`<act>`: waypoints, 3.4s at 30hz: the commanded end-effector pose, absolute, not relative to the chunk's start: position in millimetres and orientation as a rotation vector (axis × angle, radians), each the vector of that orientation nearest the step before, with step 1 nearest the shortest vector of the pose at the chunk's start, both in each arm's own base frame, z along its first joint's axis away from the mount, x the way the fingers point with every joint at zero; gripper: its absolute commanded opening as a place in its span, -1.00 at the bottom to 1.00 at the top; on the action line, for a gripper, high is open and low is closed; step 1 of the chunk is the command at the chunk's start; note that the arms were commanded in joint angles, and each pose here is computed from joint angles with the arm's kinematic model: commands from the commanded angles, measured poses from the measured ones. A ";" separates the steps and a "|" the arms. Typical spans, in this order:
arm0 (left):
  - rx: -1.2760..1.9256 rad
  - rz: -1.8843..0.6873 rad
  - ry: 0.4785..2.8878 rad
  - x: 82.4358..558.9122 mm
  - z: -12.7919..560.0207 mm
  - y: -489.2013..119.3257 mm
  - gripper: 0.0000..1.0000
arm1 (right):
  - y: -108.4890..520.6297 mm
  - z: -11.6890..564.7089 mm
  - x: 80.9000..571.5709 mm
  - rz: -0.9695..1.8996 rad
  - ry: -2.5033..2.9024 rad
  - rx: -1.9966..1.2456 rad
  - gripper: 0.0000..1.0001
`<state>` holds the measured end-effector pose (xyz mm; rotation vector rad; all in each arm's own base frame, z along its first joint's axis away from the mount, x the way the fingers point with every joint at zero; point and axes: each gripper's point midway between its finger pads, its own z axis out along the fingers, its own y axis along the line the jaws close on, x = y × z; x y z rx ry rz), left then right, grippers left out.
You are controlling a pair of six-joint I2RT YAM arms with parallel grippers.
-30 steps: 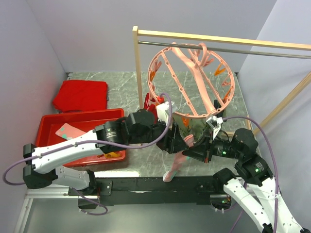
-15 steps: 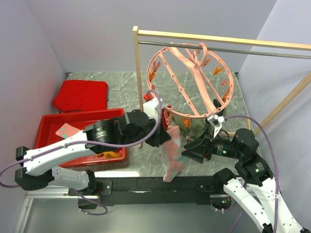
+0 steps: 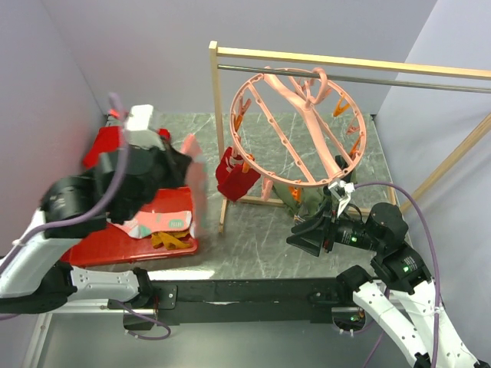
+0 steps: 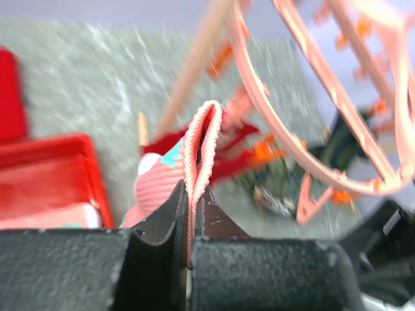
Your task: Remove the socks clipped to the hanger
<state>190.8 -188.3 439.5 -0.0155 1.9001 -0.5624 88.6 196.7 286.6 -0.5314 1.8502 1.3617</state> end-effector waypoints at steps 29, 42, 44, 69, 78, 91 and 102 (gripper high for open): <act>-0.721 0.098 2.092 211.4 268.2 -32.0 -0.05 | 200.2 293.8 89.9 1.363 1.845 -0.575 0.22; -0.249 -0.825 2.041 241.6 330.0 -165.6 0.57 | 197.1 294.8 86.9 1.352 1.831 -0.569 0.22; -0.160 -0.984 1.936 237.3 352.0 -184.8 0.53 | 196.8 294.4 87.3 1.351 1.832 -0.562 0.22; 0.477 -1.160 1.748 227.4 316.8 -287.5 0.82 | 198.2 299.8 88.9 1.354 1.820 -0.568 0.22; 0.582 -1.274 1.815 212.7 302.8 -326.0 -0.16 | 197.4 304.3 90.5 1.338 1.815 -0.572 0.22; 0.593 -1.499 1.785 140.2 335.3 -342.9 -0.81 | 197.5 299.6 94.3 1.329 1.816 -0.552 0.46; 0.673 -1.638 1.722 99.9 377.0 -368.3 -0.81 | 197.8 305.1 89.1 1.362 1.789 -0.551 0.99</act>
